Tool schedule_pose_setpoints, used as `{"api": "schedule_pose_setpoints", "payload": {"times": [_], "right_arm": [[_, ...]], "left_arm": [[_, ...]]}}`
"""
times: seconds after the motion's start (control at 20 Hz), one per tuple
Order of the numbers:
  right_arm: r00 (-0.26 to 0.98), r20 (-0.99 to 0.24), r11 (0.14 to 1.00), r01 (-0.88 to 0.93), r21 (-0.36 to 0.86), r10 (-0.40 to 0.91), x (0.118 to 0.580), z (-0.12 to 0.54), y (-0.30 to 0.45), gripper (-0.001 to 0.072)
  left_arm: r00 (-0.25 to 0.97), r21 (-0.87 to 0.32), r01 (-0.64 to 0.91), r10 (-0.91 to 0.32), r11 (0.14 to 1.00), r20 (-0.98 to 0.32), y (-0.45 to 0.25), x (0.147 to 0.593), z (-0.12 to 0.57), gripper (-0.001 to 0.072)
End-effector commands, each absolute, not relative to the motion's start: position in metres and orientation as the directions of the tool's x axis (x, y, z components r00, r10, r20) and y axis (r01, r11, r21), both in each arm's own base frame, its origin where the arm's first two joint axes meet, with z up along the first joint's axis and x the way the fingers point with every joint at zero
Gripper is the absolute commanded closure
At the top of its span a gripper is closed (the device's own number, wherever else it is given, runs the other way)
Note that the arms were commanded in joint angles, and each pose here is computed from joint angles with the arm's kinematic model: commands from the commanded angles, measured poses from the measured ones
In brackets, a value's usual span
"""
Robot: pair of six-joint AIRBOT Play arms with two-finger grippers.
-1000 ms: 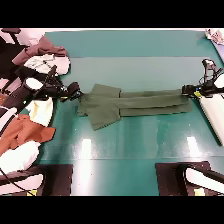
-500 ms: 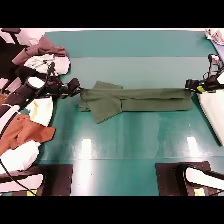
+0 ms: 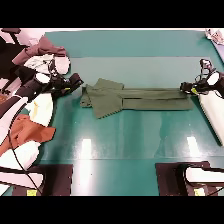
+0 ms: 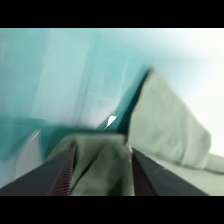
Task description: Fold the shirts.
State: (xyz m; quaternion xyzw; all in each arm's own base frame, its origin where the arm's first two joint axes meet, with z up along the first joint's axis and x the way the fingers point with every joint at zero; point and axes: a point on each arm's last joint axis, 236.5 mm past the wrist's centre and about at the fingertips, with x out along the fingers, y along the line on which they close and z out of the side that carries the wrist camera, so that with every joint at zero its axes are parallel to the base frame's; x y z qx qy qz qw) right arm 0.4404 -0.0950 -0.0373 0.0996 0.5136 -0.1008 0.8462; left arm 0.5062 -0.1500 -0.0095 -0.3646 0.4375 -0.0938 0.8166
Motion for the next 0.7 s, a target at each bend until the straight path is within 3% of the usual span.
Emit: {"api": "schedule_pose_setpoints", "payload": {"times": [0.0, 0.1, 0.25, 0.3, 0.4, 0.5, 0.55, 0.65], "right_arm": [[0.457, -0.886, 0.958, 0.279, 0.063, -0.075, 0.443, -0.039, -0.099, 0.0189], [0.482, -0.871, 0.951, 0.302, 0.064, -0.094, 0.44, -0.023, -0.111, 0.0155], [0.477, -0.871, 0.937, 0.343, 0.063, -0.116, 0.42, 0.0, -0.133, 0.0018], [0.453, -0.886, 0.93, 0.359, 0.078, -0.101, 0.41, -0.002, -0.138, 0.0018], [0.419, -0.907, 0.907, 0.365, 0.21, 0.042, 0.394, -0.013, -0.133, 0.0007], [0.442, -0.862, 0.836, 0.352, 0.421, 0.248, 0.389, -0.018, -0.122, 0.0007], [0.454, -0.829, 0.783, 0.362, 0.506, 0.325, 0.386, -0.02, -0.125, 0.0006], [0.439, -0.784, 0.711, 0.362, 0.602, 0.44, 0.38, -0.022, -0.132, 0.0006]], "left_arm": [[0.623, -0.684, -0.135, -0.475, 0.717, -0.622, -0.151, 0.525, 0.004, 0.027], [0.608, -0.657, -0.071, -0.49, 0.751, -0.625, -0.155, 0.527, 0.022, 0.027], [0.528, -0.601, 0.031, -0.523, 0.799, -0.668, -0.165, 0.515, 0.044, 0.0272], [0.501, -0.595, 0.056, -0.538, 0.802, -0.678, -0.168, 0.51, 0.052, 0.0273], [0.455, -0.578, 0.108, -0.558, 0.809, -0.694, -0.179, 0.5, 0.064, 0.0301], [0.409, -0.493, 0.185, -0.523, 0.85, -0.748, -0.19, 0.486, 0.064, 0.0325], [0.39, -0.438, 0.227, -0.493, 0.87, -0.777, -0.196, 0.48, 0.061, 0.0412], [0.374, -0.356, 0.307, -0.456, 0.882, -0.807, -0.217, 0.47, 0.057, 0.0417]]}}
